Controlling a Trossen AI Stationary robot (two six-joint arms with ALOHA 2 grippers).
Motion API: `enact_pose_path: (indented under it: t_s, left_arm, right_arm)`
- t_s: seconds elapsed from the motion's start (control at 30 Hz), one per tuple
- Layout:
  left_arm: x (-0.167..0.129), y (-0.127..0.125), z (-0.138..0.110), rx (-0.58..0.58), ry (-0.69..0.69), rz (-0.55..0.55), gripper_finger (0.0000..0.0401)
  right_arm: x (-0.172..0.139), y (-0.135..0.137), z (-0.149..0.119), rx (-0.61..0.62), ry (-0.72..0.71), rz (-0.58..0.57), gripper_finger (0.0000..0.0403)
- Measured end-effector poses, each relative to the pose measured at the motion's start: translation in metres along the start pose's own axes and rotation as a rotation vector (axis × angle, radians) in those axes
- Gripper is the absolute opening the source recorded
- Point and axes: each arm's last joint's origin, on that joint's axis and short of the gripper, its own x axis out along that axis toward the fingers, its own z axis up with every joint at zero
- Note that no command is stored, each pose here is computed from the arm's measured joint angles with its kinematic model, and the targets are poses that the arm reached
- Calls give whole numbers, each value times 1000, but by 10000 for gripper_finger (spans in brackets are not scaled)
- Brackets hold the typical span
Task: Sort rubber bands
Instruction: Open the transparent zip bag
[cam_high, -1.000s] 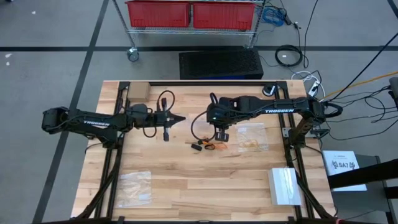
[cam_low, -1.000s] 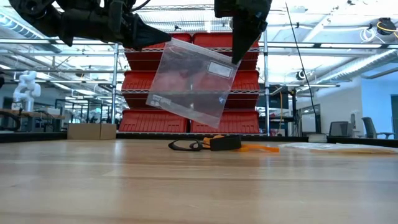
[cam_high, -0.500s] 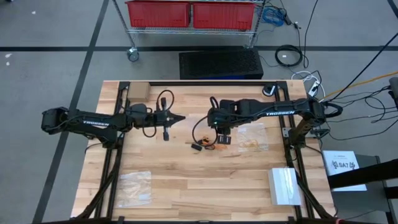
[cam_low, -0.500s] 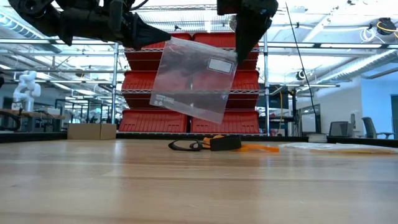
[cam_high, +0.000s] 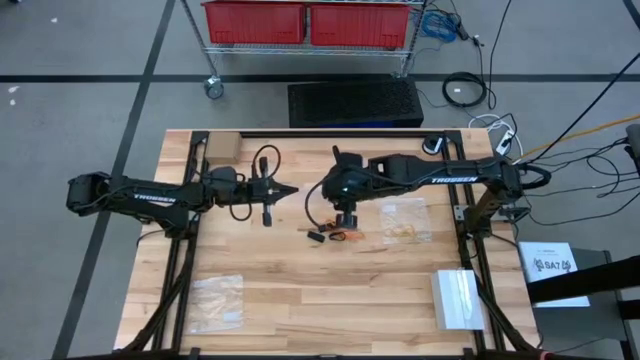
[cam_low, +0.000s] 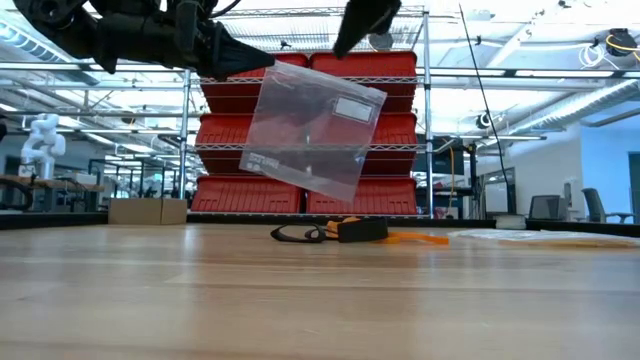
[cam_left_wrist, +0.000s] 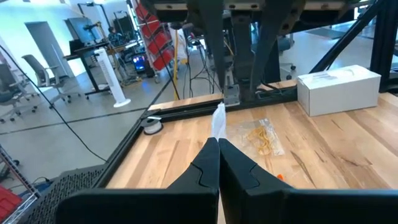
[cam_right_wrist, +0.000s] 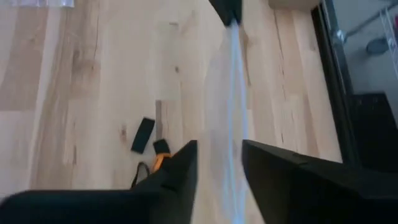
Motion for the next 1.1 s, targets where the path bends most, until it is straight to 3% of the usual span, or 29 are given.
enact_pose_path:
  t_s: [0.13, 0.2, 0.53, 1.1]
  left_arm:
    - [0, 0, 0, 0, 0, -1, 0]
    - [0, 0, 0, 0, 0, -4, 0]
    - [0, 0, 0, 1, 0, -5, 0]
    - [0, 0, 0, 2, 2, -6, 0]
  right_arm:
    - [9, 1, 4, -46, -20, -3, 22]
    - [12, 1, 5, -60, -26, -17, 7]
    - [19, -4, 5, -57, -15, -59, 1]
    - [61, -5, 4, -59, 46, -67, 0]
